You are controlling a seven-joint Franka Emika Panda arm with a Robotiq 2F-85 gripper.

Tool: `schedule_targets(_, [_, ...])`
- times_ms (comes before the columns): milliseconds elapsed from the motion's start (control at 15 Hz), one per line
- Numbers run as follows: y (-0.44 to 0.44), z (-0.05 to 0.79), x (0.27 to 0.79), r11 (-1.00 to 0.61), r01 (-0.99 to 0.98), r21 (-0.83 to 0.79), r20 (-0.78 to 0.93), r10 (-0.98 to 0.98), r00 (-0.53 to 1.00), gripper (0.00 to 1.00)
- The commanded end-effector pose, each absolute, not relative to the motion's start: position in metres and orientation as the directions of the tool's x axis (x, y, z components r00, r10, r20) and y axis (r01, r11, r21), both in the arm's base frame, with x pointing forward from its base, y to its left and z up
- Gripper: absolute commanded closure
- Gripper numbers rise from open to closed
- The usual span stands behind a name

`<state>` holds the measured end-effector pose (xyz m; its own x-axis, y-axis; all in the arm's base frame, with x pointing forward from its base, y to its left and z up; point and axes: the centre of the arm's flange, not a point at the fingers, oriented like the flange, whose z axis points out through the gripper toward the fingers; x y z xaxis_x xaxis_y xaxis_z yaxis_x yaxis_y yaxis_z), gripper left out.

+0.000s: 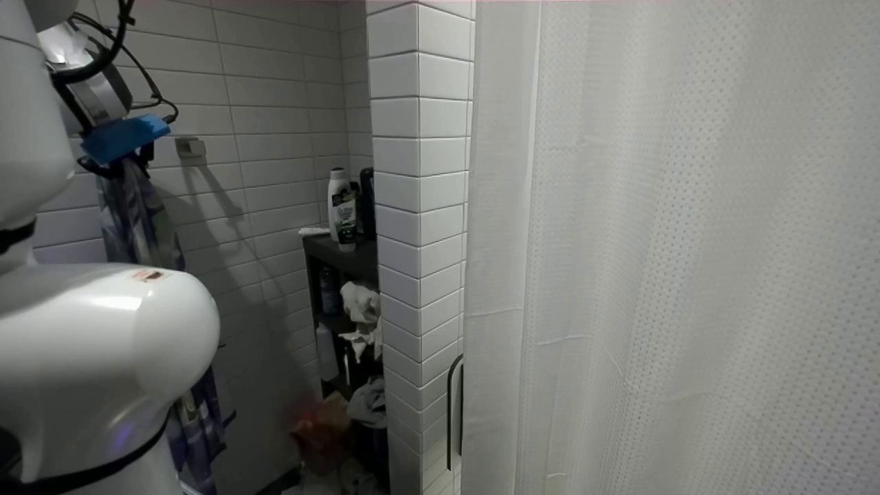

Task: Hang the towel on the hook

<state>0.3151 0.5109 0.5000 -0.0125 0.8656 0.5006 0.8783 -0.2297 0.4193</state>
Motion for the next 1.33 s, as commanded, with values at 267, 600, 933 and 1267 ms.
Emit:
schedule_targets(267, [0.506, 0.533, 0.279, -0.199, 0.863, 0.465, 0.472, 0.880, -0.051, 0.98])
schedule_targets(600, [0.504, 0.551, 0.256, -0.176, 0.850, 0.497, 0.454, 0.887, -0.082, 0.98])
schedule_targets(933, [0.501, 0.561, 0.248, -0.162, 0.832, 0.531, 0.439, 0.892, -0.107, 0.98])
schedule_targets(1267, [0.500, 0.573, 0.251, -0.173, 0.805, 0.567, 0.443, 0.888, -0.121, 0.98])
